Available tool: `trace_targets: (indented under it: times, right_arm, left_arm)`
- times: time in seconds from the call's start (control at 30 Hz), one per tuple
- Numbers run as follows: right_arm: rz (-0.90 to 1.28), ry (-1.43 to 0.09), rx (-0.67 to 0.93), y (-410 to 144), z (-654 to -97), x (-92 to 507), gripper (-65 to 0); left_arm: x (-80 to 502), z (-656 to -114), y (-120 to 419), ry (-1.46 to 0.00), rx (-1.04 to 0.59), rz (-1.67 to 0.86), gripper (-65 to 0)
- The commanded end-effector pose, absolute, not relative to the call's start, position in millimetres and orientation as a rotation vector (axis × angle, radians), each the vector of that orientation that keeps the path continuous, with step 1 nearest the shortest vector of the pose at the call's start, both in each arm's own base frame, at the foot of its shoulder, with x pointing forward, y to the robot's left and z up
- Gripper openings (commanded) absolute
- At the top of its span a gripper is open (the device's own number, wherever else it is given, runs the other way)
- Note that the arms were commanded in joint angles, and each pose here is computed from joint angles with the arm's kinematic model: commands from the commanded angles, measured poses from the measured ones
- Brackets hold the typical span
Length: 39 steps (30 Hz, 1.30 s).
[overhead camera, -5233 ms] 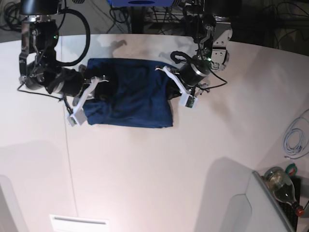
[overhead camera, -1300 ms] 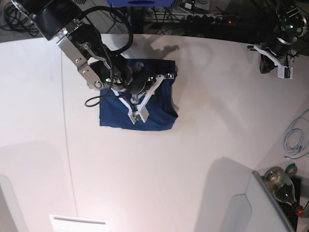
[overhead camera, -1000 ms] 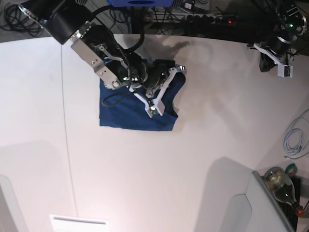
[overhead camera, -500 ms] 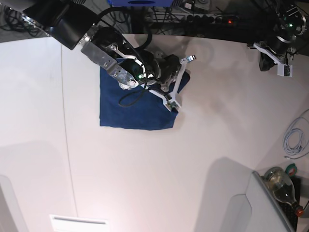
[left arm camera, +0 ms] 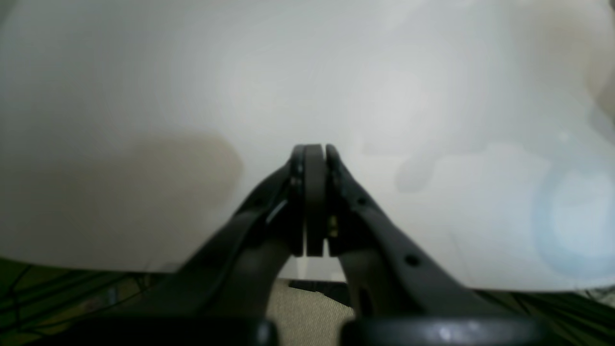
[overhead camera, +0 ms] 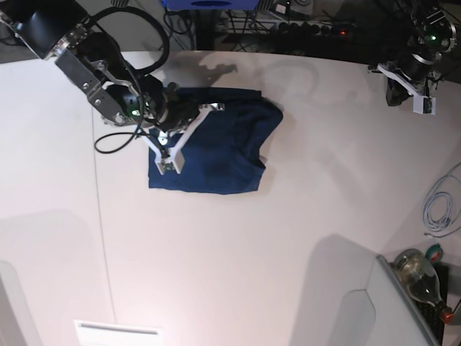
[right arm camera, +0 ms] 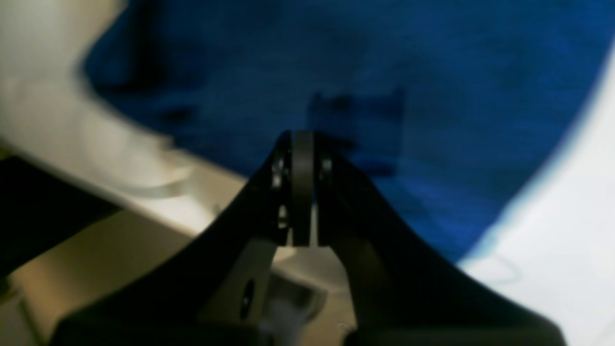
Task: Layout the t-shirt on the table in an organized manner, then fold the t-shirt properly
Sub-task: 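Grasp the folded shirt edges with both grippers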
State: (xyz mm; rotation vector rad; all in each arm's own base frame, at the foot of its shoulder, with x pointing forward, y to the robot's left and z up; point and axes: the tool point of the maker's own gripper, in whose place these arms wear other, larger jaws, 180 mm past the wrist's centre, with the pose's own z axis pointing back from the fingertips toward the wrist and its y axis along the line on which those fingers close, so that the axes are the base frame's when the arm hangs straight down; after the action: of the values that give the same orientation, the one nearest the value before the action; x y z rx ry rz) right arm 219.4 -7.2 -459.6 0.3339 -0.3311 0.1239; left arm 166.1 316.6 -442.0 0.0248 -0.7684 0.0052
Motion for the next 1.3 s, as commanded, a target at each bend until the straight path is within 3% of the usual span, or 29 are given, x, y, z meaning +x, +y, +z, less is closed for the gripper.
trace_targets:
  times: [0.0, 0.2, 0.37, 0.73, 1.1, 1.27]
  right_arm:
    - [0.112, -0.331, 0.319, -16, -463, 218, -64.1]
    - [0.103, -0.262, 0.249, -48, -486, 191, -64.1]
    - [0.126, -0.323, 0.322, -29, -458, 194, -64.1]
    - [0.147, -0.531, 0.335, -16, -406, 290, -64.1]
    - [0.112, -0.556, 0.311, -30, -402, 306, -64.2]
    - [0.021, -0.577, 0.301, -53, -398, 317, -64.2]
  left_arm:
    - [173, -432, 320, -0.807, 0.031, 0.001, -65.0]
    - [172, -432, 322, -0.804, 0.037, -0.004, -65.0]
    - [173, -432, 321, -0.807, 0.033, -0.002, -65.0]
    - [176, -423, 316, -0.833, 0.029, -0.011, -65.0]
    - [224, -369, 122, -1.042, -0.452, -0.259, -65.0]
    - [250, -402, 72, -0.974, -0.493, -0.268, -65.0]
